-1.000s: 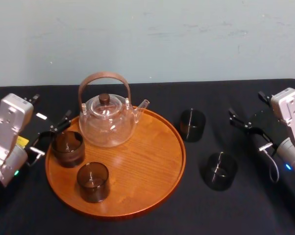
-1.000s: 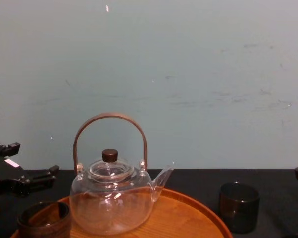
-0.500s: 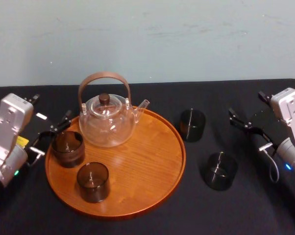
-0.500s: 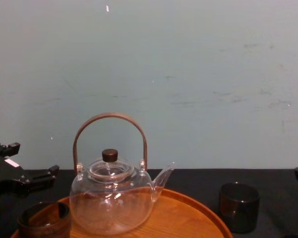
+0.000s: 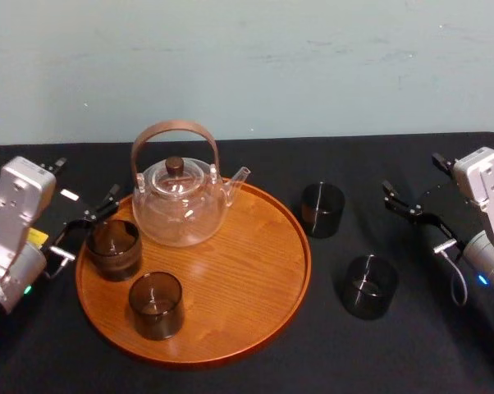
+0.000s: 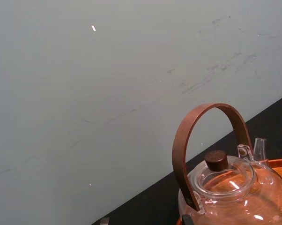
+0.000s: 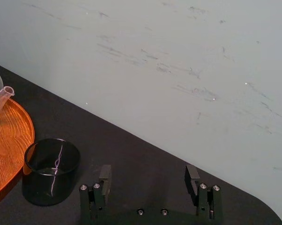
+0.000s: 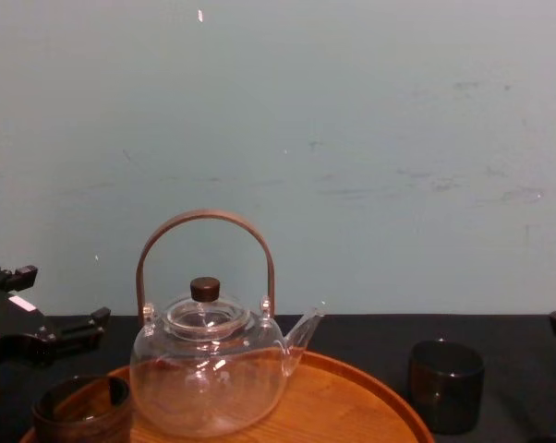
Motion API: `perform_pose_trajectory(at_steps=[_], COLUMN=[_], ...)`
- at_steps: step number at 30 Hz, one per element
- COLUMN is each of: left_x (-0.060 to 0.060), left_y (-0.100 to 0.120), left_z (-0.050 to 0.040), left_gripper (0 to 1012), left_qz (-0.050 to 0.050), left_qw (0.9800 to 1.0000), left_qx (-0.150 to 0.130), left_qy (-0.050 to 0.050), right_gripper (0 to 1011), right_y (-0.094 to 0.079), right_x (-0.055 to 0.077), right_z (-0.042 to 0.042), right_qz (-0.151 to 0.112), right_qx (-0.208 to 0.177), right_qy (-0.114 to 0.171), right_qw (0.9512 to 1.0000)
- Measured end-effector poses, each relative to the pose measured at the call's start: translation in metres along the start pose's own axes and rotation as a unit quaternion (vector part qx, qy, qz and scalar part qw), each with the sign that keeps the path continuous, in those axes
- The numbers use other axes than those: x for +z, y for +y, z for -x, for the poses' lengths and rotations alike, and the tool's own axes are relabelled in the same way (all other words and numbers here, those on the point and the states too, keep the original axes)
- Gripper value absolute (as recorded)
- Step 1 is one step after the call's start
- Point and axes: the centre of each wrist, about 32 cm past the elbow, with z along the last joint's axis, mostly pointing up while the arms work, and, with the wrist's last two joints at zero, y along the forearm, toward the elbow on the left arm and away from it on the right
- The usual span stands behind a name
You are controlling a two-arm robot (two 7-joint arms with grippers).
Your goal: Pick up the glass from the table and place it on the tray.
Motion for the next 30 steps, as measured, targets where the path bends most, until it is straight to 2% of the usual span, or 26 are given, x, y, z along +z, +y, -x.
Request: perform_pose_trajectory(at_steps=[6,13,30], left_x=[0.0,0.0,0.0], left_y=[0.0,0.0,0.0], left_z=[0.0,0.0,0.0], left_gripper=[1001,1001,1001], left_qz=[0.0,0.0,0.0], left_qw=[1.0,1.0,1.0], left_qx=[0.0,0.0,0.0], left_qy=[0.0,0.0,0.0], right_gripper=[1003,1003,1002], right_y=[0.0,-0.008,-0.053], right_x=[0.0,0.003,0.017], right_z=[-0.0002,-0.0045,-0.0214], right_qz=[0.0,0.001,0.013], right_qx=[0.001,0.023,0.092], right_qy=[0.0,0.005,0.014], right_qw=[1.0,0.9997,0.9956])
